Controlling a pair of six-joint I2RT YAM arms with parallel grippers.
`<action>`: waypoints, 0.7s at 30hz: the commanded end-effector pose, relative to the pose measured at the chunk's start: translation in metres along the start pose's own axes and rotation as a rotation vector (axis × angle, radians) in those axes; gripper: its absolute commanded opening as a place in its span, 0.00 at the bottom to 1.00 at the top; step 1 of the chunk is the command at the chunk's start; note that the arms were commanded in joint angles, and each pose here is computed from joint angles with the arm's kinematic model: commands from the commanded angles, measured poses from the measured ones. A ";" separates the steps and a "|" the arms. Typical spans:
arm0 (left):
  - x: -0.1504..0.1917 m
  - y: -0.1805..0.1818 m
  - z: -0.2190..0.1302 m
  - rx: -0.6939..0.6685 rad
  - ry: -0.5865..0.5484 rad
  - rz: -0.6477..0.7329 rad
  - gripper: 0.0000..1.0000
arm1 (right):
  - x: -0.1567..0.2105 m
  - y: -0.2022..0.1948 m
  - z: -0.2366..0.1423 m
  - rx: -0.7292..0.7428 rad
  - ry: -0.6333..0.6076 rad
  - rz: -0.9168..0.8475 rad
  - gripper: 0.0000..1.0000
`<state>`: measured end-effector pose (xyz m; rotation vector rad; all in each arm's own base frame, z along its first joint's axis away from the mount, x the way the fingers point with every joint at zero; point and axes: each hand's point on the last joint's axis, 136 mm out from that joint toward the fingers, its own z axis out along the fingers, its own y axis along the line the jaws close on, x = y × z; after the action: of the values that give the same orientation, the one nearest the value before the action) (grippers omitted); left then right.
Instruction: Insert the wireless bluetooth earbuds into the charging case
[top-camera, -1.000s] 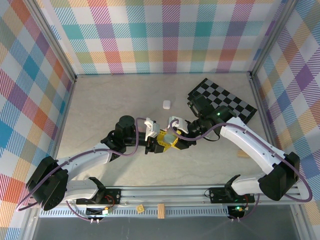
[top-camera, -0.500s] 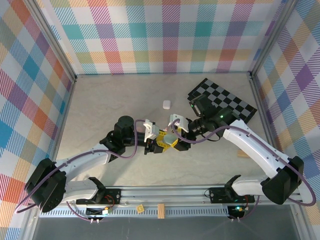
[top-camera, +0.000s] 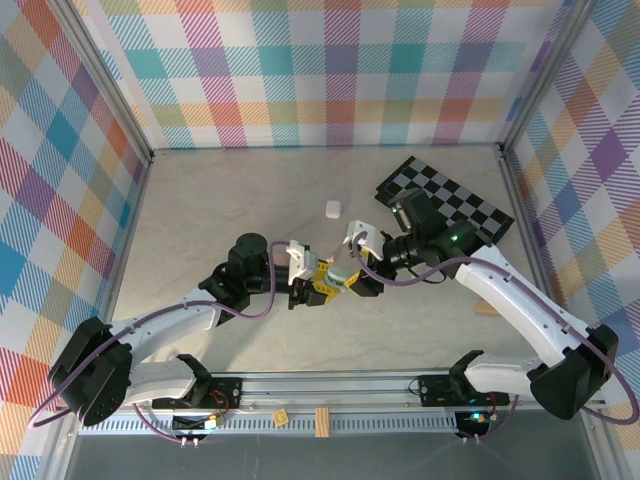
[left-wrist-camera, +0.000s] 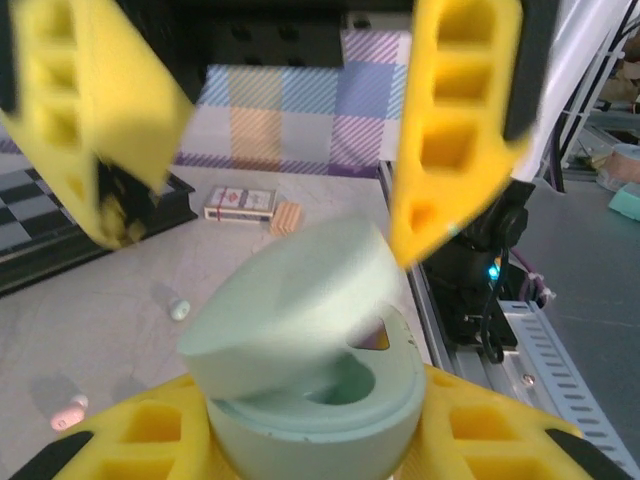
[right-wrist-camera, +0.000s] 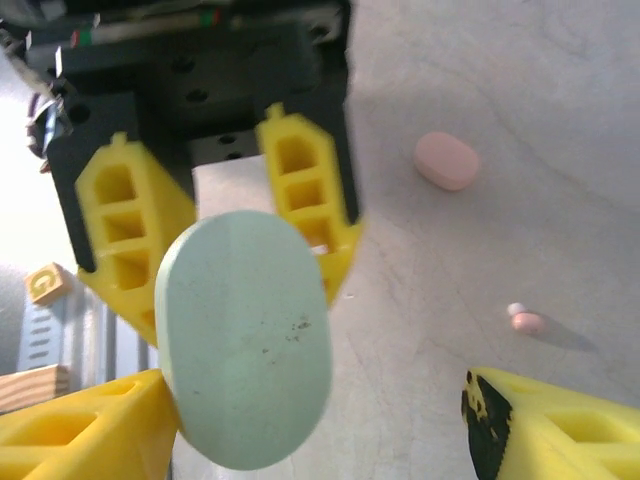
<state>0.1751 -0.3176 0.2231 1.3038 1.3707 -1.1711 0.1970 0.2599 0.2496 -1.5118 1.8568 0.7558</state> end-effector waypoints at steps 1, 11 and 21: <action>-0.004 -0.019 -0.002 0.078 -0.017 0.043 0.34 | -0.013 -0.013 -0.009 0.064 -0.066 -0.001 0.75; -0.006 -0.013 -0.002 0.045 -0.029 0.033 0.33 | -0.018 -0.016 -0.020 0.108 -0.157 -0.013 0.96; -0.004 0.001 -0.001 -0.011 -0.080 0.006 0.33 | -0.022 -0.038 -0.073 0.201 -0.534 0.254 0.99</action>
<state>0.1741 -0.3166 0.2174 1.2681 1.3741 -1.1988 0.2216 0.2146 0.2866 -1.0164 1.7167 0.8297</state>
